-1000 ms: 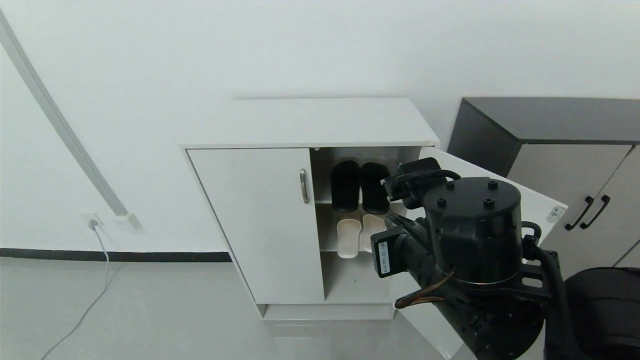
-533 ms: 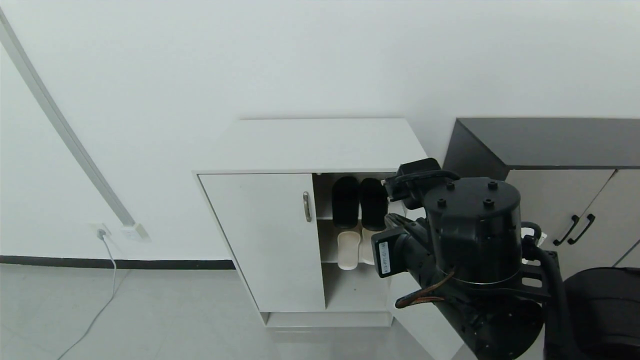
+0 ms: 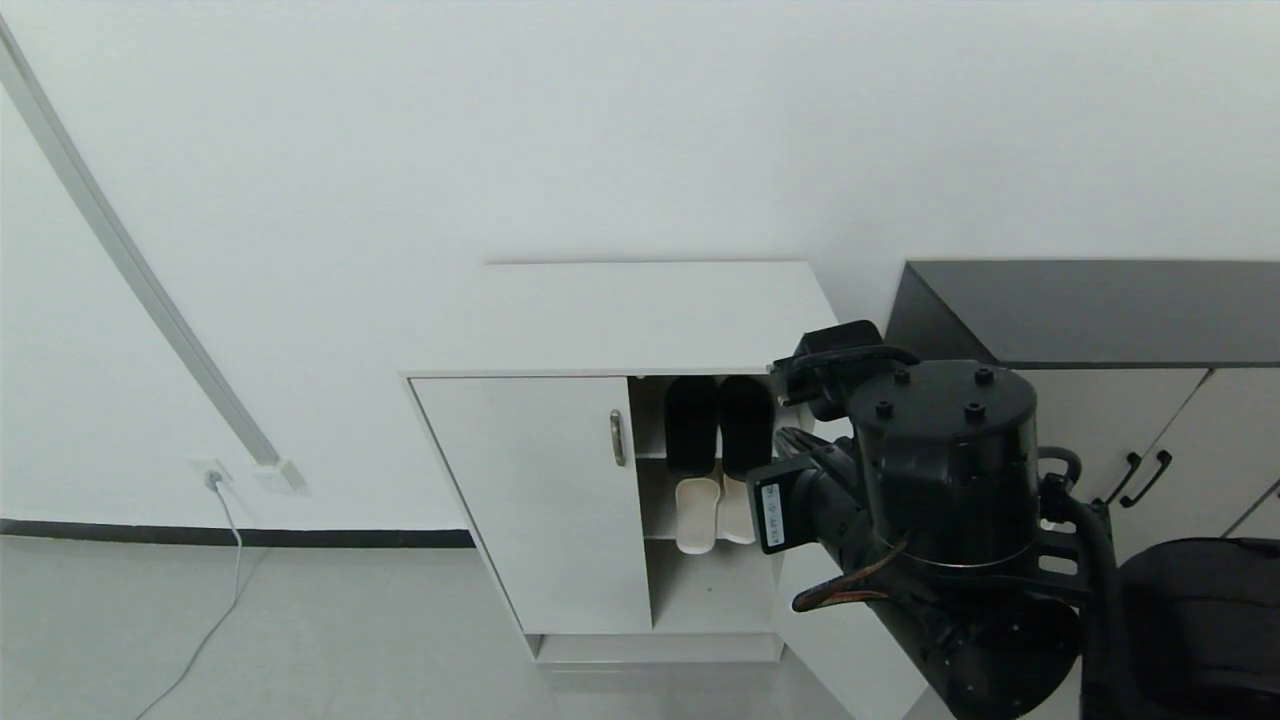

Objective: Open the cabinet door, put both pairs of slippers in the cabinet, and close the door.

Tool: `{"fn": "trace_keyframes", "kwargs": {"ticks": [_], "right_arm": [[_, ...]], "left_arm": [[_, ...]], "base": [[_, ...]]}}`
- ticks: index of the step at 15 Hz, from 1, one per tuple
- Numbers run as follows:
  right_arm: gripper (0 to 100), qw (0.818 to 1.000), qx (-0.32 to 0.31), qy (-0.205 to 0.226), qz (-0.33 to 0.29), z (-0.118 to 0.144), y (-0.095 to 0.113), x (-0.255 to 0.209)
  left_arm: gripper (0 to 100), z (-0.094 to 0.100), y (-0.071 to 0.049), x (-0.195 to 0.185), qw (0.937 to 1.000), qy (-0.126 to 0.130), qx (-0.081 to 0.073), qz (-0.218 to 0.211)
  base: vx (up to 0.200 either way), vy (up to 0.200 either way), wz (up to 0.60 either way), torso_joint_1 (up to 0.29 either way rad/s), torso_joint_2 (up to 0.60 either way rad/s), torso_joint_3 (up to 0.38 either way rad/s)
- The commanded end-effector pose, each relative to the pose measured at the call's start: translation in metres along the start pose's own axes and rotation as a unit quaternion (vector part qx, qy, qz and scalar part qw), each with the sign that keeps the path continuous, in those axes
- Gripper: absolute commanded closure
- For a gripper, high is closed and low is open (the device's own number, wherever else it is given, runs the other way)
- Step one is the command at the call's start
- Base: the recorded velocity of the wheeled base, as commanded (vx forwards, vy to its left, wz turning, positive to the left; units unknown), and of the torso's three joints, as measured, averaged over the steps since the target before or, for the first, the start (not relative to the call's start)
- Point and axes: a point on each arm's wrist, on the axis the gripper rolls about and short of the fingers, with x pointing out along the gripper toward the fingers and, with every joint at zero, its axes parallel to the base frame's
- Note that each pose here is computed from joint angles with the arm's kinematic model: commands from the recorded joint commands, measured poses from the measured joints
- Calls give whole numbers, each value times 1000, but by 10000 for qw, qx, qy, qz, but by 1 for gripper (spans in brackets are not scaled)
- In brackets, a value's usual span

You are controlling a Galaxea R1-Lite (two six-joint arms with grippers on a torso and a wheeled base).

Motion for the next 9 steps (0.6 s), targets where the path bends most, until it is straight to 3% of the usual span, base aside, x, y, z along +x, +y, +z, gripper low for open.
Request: {"fn": "trace_keyframes", "kwargs": {"ticks": [1,6,9], "right_arm": [[100,10000,-52,3,6,-3,0,0],[100,10000,-51,-29,17,-4,1,1],[100,10000,-49,-29,10,-4,1,2]], "left_arm": [[100,0,0,0,10000,-2,-1,-5],[100,0,0,0,10000,-2,-1,11],[100,0,0,0,10000,-2,-1,3]], "base": [[0,0,0,0,0,0],[0,0,0,0,0,0],[0,0,-600,1,-1,1]]}}
